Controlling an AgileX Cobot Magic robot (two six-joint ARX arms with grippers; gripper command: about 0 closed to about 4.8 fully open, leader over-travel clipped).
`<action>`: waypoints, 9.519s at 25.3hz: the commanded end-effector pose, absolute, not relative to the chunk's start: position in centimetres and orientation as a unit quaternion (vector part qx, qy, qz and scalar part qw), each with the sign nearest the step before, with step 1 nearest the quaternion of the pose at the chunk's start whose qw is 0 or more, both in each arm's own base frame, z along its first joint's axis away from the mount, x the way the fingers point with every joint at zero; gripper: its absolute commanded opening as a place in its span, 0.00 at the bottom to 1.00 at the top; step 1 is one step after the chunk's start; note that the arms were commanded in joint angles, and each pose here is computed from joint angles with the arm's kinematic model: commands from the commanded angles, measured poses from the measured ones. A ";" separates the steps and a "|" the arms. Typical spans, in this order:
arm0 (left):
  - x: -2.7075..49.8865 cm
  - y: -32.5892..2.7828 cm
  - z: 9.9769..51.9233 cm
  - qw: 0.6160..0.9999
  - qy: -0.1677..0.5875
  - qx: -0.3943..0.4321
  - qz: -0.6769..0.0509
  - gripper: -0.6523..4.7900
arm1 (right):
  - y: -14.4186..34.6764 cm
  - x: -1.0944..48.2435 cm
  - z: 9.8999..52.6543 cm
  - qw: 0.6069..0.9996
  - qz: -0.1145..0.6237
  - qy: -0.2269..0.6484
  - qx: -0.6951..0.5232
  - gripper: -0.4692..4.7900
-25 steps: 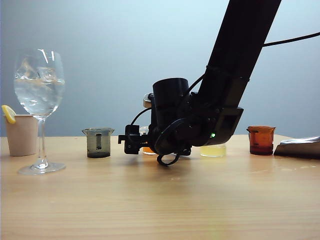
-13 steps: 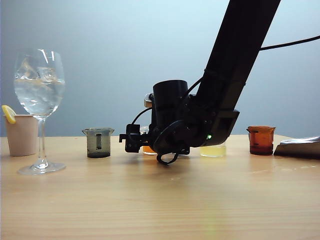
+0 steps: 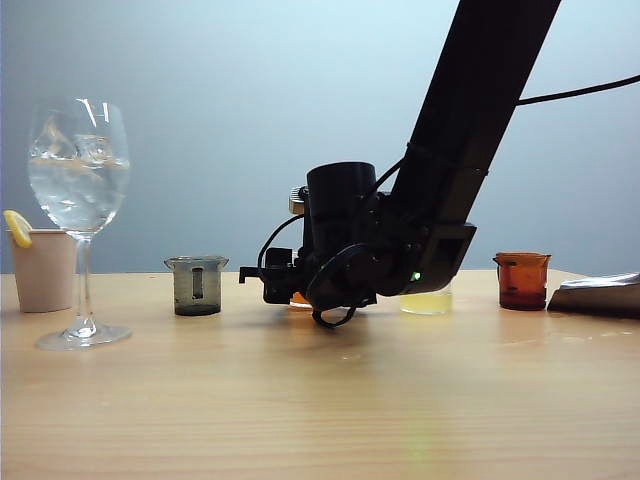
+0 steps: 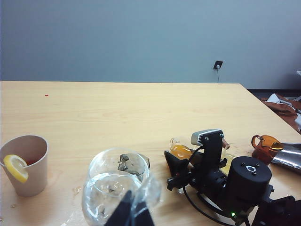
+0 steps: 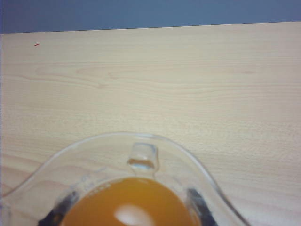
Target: Pick up the second measuring cup from the left, pour the orange juice inside into the goblet, and finally put the measuring cup back in its original place.
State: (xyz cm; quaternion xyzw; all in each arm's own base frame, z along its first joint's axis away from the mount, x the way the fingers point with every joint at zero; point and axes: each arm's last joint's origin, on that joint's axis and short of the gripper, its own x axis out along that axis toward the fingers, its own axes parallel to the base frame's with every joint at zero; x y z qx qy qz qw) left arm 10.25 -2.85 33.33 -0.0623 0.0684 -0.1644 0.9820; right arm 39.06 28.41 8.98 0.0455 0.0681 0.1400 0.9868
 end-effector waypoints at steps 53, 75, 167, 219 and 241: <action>10.1 -2.8 32.8 0.978 0.104 -0.071 -0.164 0.11 | 29.9 33.8 31.0 0.916 0.400 -0.023 0.016 0.09; 12.1 -3.1 33.6 0.974 0.182 -0.042 -0.130 0.11 | 32.4 33.2 31.9 0.892 0.447 -0.048 -0.044 0.09; 12.0 -3.2 33.8 0.973 0.175 -0.044 -0.146 0.11 | 36.7 33.3 29.6 0.804 0.475 -0.201 -0.296 0.09; 12.0 -3.2 33.6 0.971 0.184 -0.043 -0.145 0.11 | 36.7 33.3 29.6 0.724 0.412 -0.295 -0.468 0.09; 12.0 -3.2 33.6 0.971 0.184 -0.044 -0.145 0.11 | 37.0 32.9 29.6 0.669 0.382 -0.340 -0.540 0.09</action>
